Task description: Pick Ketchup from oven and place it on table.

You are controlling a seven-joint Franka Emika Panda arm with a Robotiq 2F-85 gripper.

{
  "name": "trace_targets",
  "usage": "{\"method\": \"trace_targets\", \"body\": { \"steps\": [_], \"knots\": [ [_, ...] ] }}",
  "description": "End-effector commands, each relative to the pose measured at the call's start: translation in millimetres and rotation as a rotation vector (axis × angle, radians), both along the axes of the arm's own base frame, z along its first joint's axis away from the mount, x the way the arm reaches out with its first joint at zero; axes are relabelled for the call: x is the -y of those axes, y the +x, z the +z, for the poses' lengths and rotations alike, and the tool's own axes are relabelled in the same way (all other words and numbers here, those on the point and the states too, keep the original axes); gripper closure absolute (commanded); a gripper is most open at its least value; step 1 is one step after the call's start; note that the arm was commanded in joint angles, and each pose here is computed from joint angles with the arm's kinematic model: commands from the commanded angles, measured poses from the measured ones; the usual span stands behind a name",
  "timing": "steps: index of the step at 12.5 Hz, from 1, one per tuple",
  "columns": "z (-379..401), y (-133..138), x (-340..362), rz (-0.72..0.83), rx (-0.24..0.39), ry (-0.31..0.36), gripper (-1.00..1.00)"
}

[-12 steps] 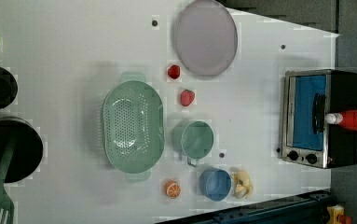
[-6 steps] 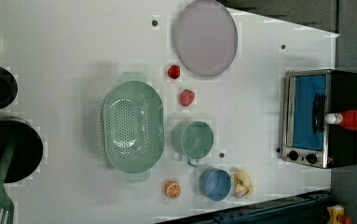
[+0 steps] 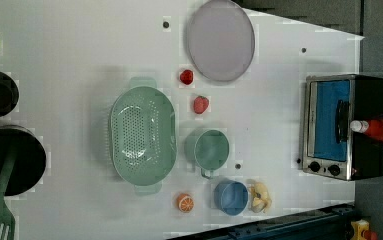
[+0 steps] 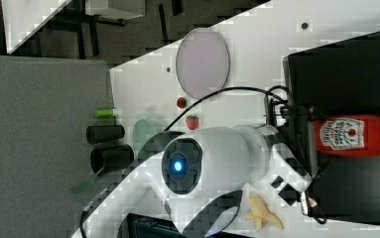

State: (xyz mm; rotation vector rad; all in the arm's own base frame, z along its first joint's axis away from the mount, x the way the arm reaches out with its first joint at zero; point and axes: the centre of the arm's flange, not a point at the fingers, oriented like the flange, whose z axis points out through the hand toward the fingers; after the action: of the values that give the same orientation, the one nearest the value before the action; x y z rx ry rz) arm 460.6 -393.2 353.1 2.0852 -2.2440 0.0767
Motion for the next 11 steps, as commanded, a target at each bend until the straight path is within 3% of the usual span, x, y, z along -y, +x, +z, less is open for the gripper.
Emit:
{"method": "trace_targets", "body": {
  "steps": [1,4,5,7,8,11],
  "knots": [
    [17.0,2.2,14.3,-0.008,0.053,-0.021,-1.0],
    [4.8,0.5,16.6,-0.015,0.032,-0.016,-1.0],
    [2.2,1.4,15.6,-0.016,0.031,-0.012,-0.92],
    [-2.8,2.2,15.8,-0.021,0.032,-0.011,-0.43],
    [0.4,4.3,15.1,-0.017,0.038,-0.014,-0.29],
    [9.5,9.5,14.2,-0.009,0.053,-0.024,-0.29]
  ]
}}
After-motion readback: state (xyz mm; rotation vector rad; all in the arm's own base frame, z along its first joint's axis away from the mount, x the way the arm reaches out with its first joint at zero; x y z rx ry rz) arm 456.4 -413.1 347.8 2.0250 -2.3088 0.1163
